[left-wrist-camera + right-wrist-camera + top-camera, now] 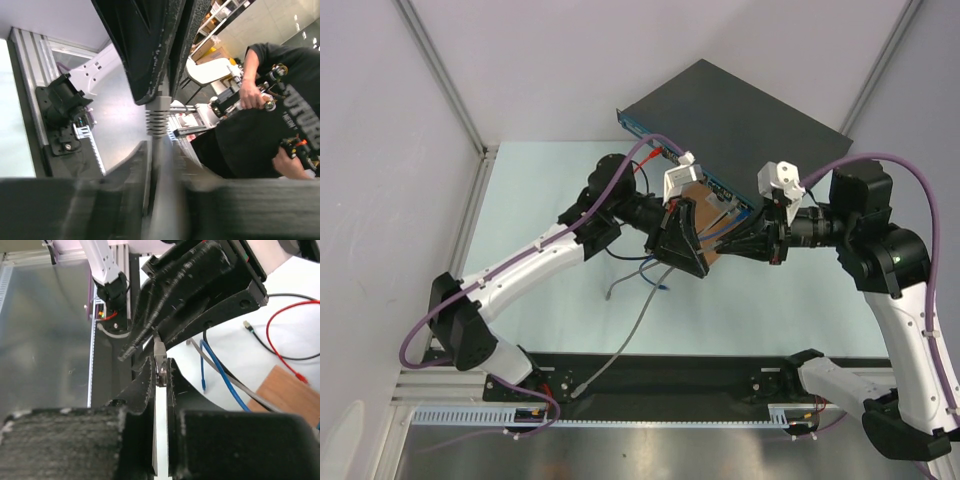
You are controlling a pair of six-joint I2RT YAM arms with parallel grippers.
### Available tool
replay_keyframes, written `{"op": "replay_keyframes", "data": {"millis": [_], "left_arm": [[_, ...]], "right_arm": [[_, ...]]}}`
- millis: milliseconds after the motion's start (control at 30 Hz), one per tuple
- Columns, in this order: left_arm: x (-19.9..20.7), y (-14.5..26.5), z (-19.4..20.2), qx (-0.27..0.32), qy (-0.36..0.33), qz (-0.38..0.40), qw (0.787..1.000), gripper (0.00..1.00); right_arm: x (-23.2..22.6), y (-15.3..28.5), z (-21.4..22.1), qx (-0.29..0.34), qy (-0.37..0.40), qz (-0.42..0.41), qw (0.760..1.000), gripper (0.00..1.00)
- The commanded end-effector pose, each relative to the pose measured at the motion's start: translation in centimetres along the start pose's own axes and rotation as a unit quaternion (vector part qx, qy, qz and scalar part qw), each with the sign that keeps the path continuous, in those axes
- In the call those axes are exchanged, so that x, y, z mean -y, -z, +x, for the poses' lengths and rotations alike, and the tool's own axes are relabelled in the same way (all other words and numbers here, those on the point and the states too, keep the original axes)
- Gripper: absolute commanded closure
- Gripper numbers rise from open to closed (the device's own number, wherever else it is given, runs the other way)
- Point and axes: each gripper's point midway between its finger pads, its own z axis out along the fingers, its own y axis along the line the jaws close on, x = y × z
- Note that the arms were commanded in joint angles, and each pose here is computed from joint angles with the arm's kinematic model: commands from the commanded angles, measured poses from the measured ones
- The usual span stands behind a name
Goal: Insert the plug into the switch port
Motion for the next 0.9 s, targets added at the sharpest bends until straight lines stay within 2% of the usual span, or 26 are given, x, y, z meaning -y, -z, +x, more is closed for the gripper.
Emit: {"op": "replay_keyframes", "data": {"millis": [0, 33, 100, 167, 200, 233, 367, 400, 467, 500, 533, 567, 600, 633, 667, 700, 867], "left_arm": [[0.1, 0.1, -0.5, 0.009, -0.006, -0.017, 1.000, 0.66], [-0.8, 0.5, -1.9, 0.034, -0.048, -0.054, 0.997, 0.57], [-1.8, 2.5, -3.3, 0.064, -0.060, -0.120, 0.989, 0.47], [-2.6, 5.2, -6.4, 0.110, -0.124, -0.198, 0.966, 0.34], [-3.0, 6.2, -6.7, 0.117, -0.126, -0.229, 0.958, 0.32], [-2.9, 7.0, -7.8, 0.119, -0.175, -0.255, 0.943, 0.30], [-3.5, 10.6, -9.8, 0.140, -0.264, -0.384, 0.874, 0.28], [-2.8, 11.5, -10.1, 0.136, -0.305, -0.413, 0.847, 0.28], [-3.1, 10.6, -9.0, 0.104, -0.354, -0.449, 0.814, 0.33], [-4.1, 12.2, -9.1, 0.079, -0.380, -0.517, 0.763, 0.35], [-3.3, 10.6, -8.3, 0.064, -0.399, -0.509, 0.760, 0.37], [-3.1, 10.3, -7.9, 0.057, -0.409, -0.514, 0.752, 0.38], [-2.8, 10.5, -8.2, 0.053, -0.431, -0.525, 0.732, 0.38], [-2.0, 10.1, -8.0, 0.052, -0.448, -0.522, 0.724, 0.37], [-2.2, 8.9, -6.9, 0.036, -0.460, -0.511, 0.725, 0.36], [-2.1, 8.7, -6.8, 0.026, -0.479, -0.509, 0.715, 0.34], [-2.0, 6.1, -5.9, 0.000, -0.492, -0.486, 0.722, 0.33]], "right_arm": [[0.4, 0.2, -0.5, -0.006, 0.013, 0.016, 1.000, 1.00], [0.4, 0.2, -0.3, -0.009, 0.008, 0.017, 1.000, 1.00], [0.5, 0.2, 0.3, -0.017, -0.014, 0.021, 1.000, 1.00], [0.2, 0.2, 1.1, -0.025, -0.054, 0.019, 0.998, 1.00], [0.0, 0.2, 1.3, -0.026, -0.068, 0.015, 0.997, 1.00], [-0.2, 0.1, 1.8, -0.029, -0.099, 0.015, 0.995, 1.00], [0.0, 0.6, 2.7, -0.026, -0.194, 0.019, 0.980, 1.00], [0.2, 0.7, 2.9, -0.020, -0.223, 0.014, 0.974, 1.00], [1.7, 1.3, 3.6, -0.003, -0.301, 0.031, 0.953, 1.00], [1.6, 1.5, 3.3, 0.010, -0.330, 0.010, 0.944, 1.00], [2.5, 1.8, 3.9, 0.020, -0.369, 0.019, 0.929, 1.00], [3.0, 2.0, 3.2, 0.037, -0.360, 0.007, 0.932, 1.00], [3.0, 2.0, 2.8, 0.044, -0.412, 0.002, 0.910, 1.00], [3.1, 2.1, 2.6, 0.051, -0.420, 0.000, 0.906, 1.00], [3.7, 2.0, 2.6, 0.059, -0.403, -0.007, 0.913, 1.00], [3.6, 2.0, 2.4, 0.063, -0.442, -0.011, 0.895, 1.00], [3.6, 1.9, 2.2, 0.068, -0.448, -0.015, 0.891, 1.00]]}}
